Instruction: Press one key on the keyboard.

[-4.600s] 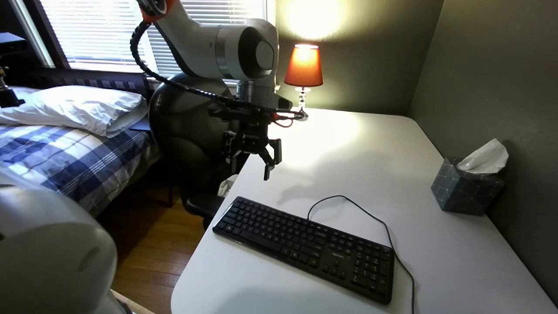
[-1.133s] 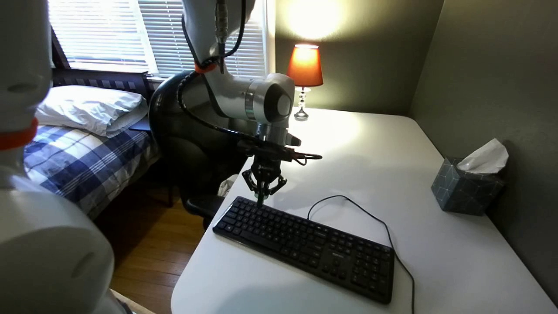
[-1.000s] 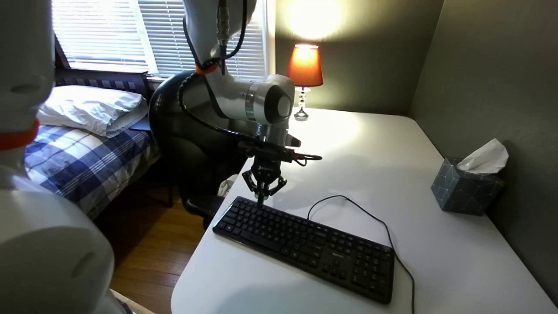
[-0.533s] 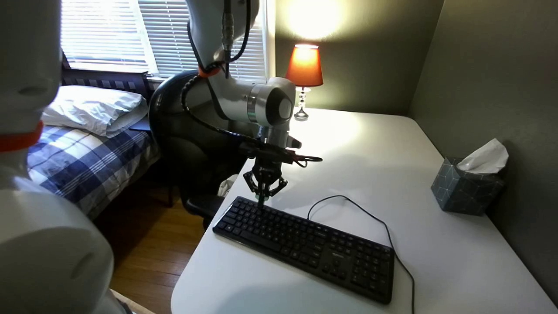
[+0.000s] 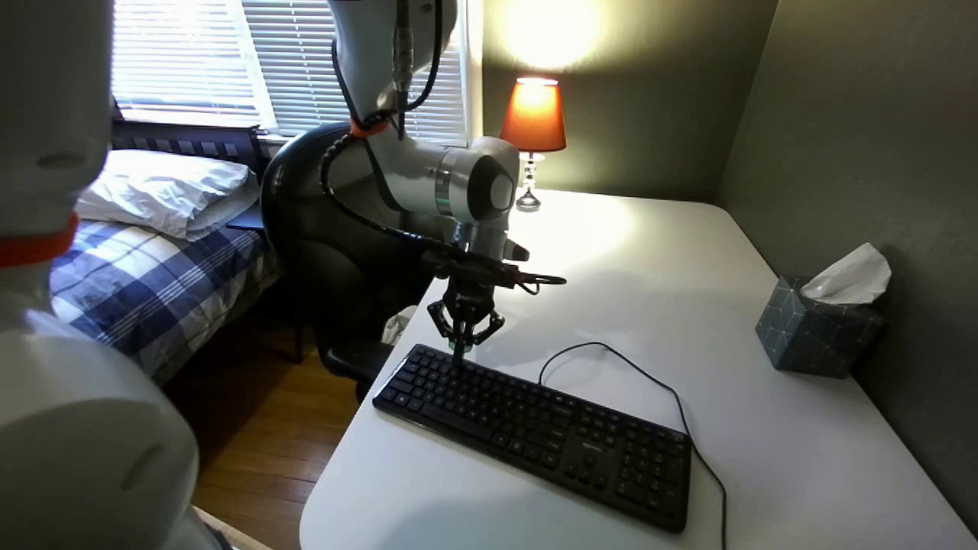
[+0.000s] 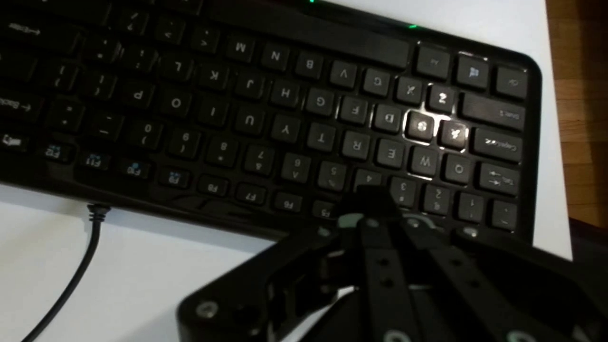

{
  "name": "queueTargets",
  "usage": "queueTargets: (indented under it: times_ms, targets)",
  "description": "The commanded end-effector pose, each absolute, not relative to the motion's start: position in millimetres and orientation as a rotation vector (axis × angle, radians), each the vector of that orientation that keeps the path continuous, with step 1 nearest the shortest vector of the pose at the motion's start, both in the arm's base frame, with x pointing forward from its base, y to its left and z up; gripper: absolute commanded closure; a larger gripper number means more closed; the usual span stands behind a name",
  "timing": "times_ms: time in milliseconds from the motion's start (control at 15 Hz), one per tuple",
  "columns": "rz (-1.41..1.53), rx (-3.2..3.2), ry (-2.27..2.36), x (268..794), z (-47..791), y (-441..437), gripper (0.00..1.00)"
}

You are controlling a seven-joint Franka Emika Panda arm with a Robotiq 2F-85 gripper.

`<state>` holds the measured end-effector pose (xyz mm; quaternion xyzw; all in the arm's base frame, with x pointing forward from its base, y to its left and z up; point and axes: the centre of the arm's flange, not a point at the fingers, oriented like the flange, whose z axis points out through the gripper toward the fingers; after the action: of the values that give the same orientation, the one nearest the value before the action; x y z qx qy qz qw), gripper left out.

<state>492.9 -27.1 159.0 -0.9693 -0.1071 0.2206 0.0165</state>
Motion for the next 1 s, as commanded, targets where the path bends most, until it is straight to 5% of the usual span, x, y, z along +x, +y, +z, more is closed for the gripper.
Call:
queueTargets:
  times_ms: [0,933]
  targets:
    - [0.728,-2.984,-0.316,493.9,156.4,-29.6,1.0]
    - [0.783,-2.964,-0.299,494.2,153.1,-31.9,1.0]
